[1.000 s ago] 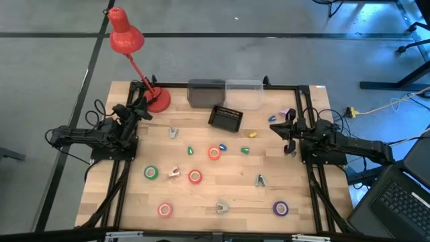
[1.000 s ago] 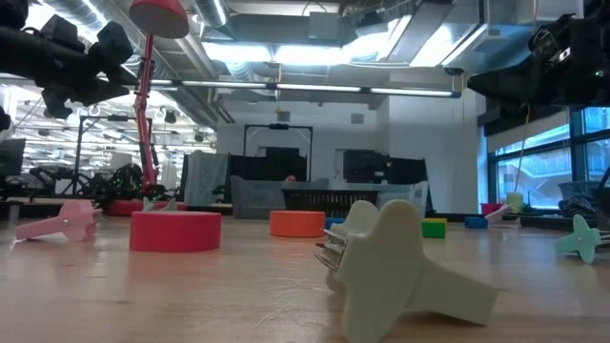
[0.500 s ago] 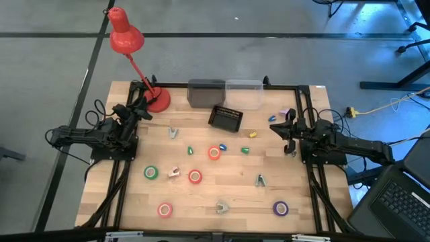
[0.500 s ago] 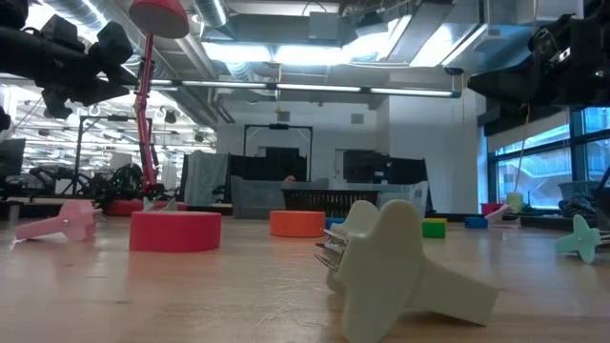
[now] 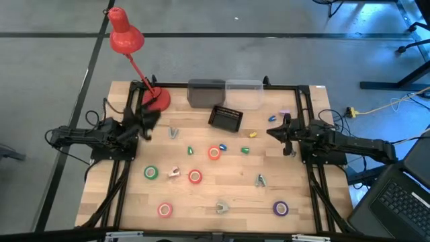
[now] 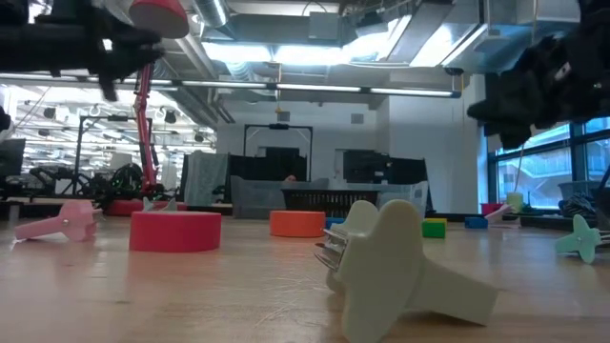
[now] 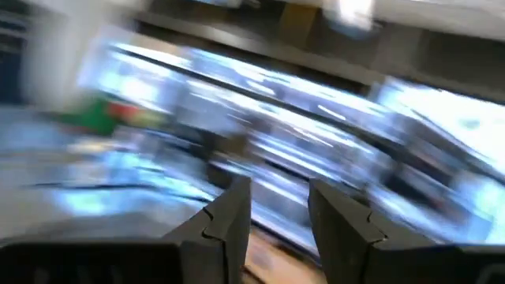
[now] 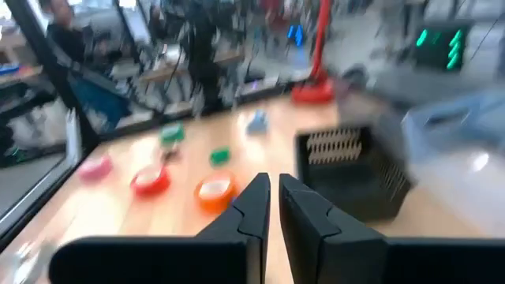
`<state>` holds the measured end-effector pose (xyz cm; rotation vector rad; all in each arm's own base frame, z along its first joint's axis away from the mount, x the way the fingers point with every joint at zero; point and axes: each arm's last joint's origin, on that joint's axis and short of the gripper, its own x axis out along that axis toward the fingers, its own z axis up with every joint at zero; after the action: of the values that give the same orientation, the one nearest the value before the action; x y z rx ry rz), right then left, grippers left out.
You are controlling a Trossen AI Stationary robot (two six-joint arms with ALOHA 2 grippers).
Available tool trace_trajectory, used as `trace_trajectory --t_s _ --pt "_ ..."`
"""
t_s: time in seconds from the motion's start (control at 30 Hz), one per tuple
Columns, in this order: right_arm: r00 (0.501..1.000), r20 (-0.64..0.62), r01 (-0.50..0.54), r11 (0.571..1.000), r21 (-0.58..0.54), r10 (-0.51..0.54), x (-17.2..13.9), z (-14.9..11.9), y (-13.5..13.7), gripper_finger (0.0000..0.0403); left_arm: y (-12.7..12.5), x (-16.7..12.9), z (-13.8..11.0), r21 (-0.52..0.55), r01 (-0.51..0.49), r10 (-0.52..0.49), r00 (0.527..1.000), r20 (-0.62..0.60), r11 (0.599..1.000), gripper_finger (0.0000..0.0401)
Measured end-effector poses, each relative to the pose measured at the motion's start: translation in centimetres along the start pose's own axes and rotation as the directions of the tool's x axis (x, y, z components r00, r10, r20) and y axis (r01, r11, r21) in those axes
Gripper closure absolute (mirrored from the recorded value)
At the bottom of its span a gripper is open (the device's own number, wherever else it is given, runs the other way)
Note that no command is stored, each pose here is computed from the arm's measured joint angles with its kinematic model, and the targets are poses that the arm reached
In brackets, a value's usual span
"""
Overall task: Pick and place Stapler, Stapler remover, tape
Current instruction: Put the purple staple remover into the transparent bin
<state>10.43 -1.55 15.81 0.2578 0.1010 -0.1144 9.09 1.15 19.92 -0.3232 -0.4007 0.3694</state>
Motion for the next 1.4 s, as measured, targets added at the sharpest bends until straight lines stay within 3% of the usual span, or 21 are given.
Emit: trace_trajectory --t_s 0.07,0.13,0.27,0.4,0.5,0.67,0.93,1.03,1.2,1.3,1.4 --pt "0.998 -0.055 -0.017 0.999 0.051 0.019 0.2 0.0 0.1 0.0369 -0.5 0.0 -0.6 0.016 0.188 -0.185 0.978 -0.095 0.982 0.0283" --pt "0.996 -0.085 -0.014 0.996 0.086 0.022 0.5 0.4 0.2 0.0369 -0.8 -0.1 -0.8 0.038 0.293 -0.286 0.949 -0.132 0.955 0.0282" --pt "0.988 -0.151 0.023 1.0 0.016 -0.02 1.2 2.8 0.7 0.0369 -0.9 -0.1 -0.8 0.111 0.346 -0.33 0.933 -0.141 0.932 0.0281" --pt "0.93 -0.292 0.202 0.974 -0.105 -0.224 2.1 6.1 0.9 0.0369 -0.9 -0.1 -0.6 0.221 0.349 -0.328 0.936 -0.124 0.911 0.0284" --pt "0.825 -0.397 0.356 0.916 -0.187 -0.402 3.2 8.2 0.8 0.0369 -1.1 0.0 -0.1 0.274 0.337 -0.333 0.941 -0.063 0.901 0.0285" --pt "0.56 -0.57 0.48 0.796 -0.368 -0.601 4.9 10.5 -0.3 0.0369 -1.2 -0.1 0.6 0.308 0.33 -0.349 0.937 0.005 0.892 0.0286" --pt "0.181 -0.76 0.427 0.746 -0.511 -0.624 5.9 10.6 -3.5 0.0369 -1.1 -0.1 -0.3 0.26 0.357 -0.346 0.934 -0.087 0.897 0.0287" --pt "0.092 -0.792 0.393 0.753 -0.528 -0.603 5.6 9.6 -5.0 0.0369 -1.0 -0.1 -0.3 0.258 0.354 -0.342 0.935 -0.09 0.899 0.0287" --pt "0.032 -0.811 0.366 0.762 -0.534 -0.584 5.1 8.5 -7.1 0.0369 -1.0 -0.1 -0.3 0.257 0.351 -0.34 0.936 -0.089 0.9 0.0286" --pt "0.049 -0.81 0.368 0.765 -0.529 -0.584 5.2 8.1 -8.2 0.0369 -1.0 -0.1 -0.3 0.256 0.348 -0.337 0.937 -0.086 0.902 0.0286" --pt "0.073 -0.838 0.364 0.797 -0.483 -0.541 5.3 7.3 -9.3 0.0369 -1.0 -0.1 -0.2 0.255 0.347 -0.338 0.938 -0.081 0.903 0.0288"
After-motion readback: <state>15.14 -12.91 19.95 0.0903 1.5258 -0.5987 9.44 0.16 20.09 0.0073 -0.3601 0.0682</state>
